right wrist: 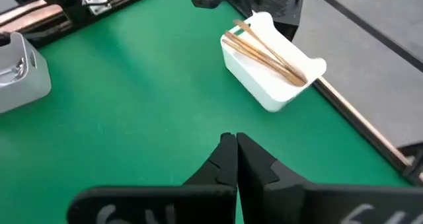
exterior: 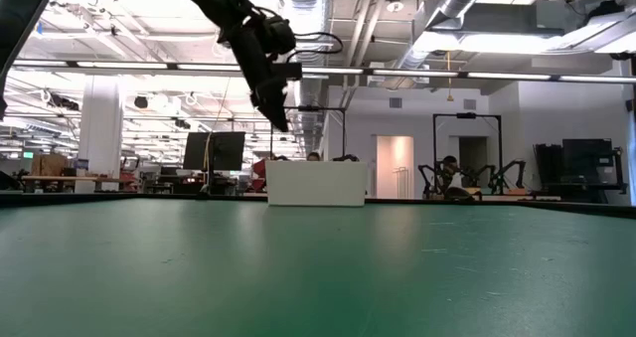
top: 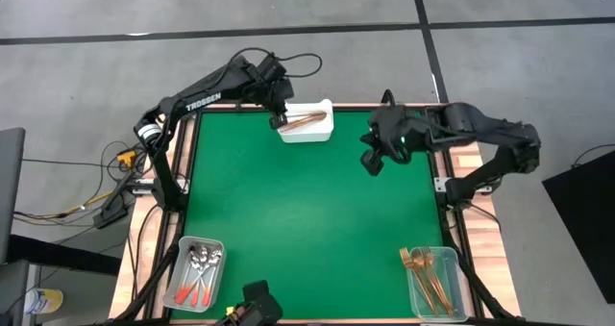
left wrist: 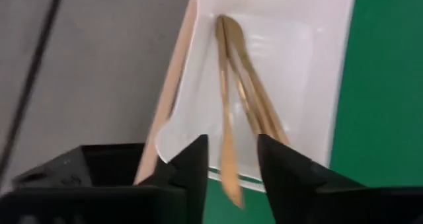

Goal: Sort silverware by color (type)
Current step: Return to Home Position

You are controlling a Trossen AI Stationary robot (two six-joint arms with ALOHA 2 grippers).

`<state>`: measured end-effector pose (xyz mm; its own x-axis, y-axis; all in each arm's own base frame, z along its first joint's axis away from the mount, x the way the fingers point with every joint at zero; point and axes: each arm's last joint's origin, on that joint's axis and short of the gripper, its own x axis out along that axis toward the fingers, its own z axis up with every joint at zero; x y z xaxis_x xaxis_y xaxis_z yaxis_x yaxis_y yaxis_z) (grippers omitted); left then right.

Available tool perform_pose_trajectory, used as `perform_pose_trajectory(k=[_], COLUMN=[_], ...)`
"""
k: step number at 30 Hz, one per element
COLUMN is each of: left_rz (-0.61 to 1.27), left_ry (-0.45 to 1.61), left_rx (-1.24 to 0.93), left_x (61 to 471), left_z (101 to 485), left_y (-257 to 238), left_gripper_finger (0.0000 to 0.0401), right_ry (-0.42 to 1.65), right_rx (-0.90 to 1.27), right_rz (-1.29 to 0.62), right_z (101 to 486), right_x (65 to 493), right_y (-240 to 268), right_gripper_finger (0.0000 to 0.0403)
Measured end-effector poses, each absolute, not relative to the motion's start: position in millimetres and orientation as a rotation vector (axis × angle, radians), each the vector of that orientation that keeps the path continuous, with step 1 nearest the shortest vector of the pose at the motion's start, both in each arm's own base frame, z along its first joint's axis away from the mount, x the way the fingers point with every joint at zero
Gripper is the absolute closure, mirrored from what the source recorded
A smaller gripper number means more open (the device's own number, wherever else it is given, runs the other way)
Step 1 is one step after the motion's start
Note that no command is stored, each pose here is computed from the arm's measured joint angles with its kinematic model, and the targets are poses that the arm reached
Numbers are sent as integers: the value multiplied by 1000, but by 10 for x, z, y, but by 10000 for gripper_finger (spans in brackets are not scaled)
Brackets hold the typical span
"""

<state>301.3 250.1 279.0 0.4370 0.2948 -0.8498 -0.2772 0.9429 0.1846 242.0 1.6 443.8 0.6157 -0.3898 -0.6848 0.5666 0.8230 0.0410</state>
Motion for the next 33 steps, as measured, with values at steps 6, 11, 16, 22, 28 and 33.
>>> perform_pose_trajectory(k=[6,11,16,22,28,33], left_rz=[263,79,-3,56,116,104], left_ry=[1028,827,686,563,518,495], left_rx=[-209,-382,-225,-66,-64,-88], left_x=[2972,2890,2805,2599,2402,2331], left_z=[3038,3461,4017,4442,4596,4648], left_y=[2385,2071,1381,693,410,293], left_gripper_finger=[234,238,264,283,285,285], right_ry=[604,433,155,-9,-99,-166], right_rx=[270,226,126,73,73,64], right_rz=[-345,-6,413,570,667,728], right_z=[4564,4743,5021,5175,5270,5332], right_x=[2562,2677,2736,2726,2686,2642], right_y=[-146,-125,140,296,482,642], right_gripper_finger=[394,390,392,393,379,359])
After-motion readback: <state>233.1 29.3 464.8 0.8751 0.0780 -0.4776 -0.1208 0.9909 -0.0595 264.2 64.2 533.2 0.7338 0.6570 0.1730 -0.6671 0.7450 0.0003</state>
